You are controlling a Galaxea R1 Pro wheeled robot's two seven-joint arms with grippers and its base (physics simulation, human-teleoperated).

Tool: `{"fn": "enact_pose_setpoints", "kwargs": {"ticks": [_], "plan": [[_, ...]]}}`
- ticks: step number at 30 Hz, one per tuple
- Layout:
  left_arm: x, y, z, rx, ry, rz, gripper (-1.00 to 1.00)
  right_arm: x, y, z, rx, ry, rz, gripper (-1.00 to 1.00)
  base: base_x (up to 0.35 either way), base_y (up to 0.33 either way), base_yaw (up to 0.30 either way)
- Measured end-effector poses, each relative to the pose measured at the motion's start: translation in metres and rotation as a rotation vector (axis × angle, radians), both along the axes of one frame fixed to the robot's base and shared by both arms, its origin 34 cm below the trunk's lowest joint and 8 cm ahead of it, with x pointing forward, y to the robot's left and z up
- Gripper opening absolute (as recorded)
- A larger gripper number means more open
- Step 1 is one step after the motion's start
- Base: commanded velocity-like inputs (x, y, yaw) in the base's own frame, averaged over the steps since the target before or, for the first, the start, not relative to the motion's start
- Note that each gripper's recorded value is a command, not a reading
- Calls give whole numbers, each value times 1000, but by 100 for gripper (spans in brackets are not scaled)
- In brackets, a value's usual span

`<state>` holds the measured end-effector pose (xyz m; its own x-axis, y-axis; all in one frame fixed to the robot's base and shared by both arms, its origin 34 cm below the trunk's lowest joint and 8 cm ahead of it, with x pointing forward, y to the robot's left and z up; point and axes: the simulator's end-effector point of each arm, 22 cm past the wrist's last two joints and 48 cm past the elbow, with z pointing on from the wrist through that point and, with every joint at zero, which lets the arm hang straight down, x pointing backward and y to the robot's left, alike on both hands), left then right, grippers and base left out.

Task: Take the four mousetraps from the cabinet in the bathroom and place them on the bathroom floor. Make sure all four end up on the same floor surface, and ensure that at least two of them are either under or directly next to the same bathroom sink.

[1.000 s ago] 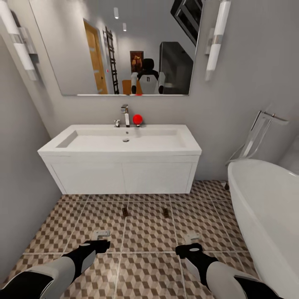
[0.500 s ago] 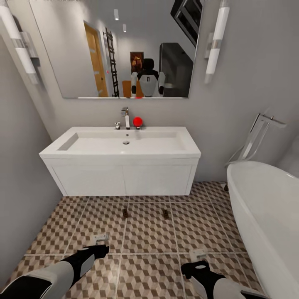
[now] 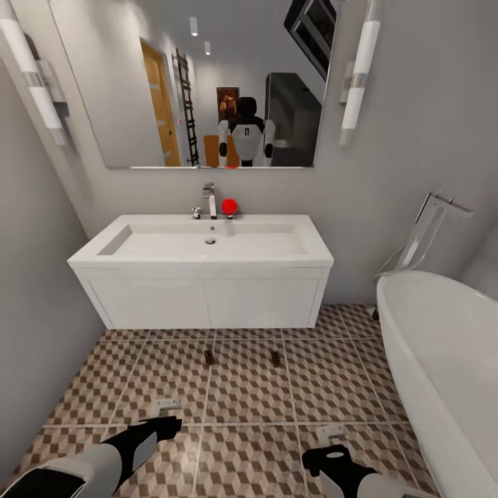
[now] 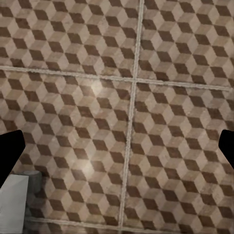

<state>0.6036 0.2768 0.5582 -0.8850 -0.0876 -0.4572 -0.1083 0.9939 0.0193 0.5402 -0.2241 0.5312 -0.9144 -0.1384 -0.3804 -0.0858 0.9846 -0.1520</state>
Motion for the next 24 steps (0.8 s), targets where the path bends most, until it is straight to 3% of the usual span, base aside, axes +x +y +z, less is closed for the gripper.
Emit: {"fn": "enact_pose_setpoints", "kwargs": {"ticks": [12,24], "plan": [[-35,-1,-7,-1,46,-1,100,-27,-2,0,-2,37,-3,100,0,0,0],[-81,-14,-25,-15,103,-8,100,-81,-8,-17,-15,105,-9,100,0,0,0]]}}
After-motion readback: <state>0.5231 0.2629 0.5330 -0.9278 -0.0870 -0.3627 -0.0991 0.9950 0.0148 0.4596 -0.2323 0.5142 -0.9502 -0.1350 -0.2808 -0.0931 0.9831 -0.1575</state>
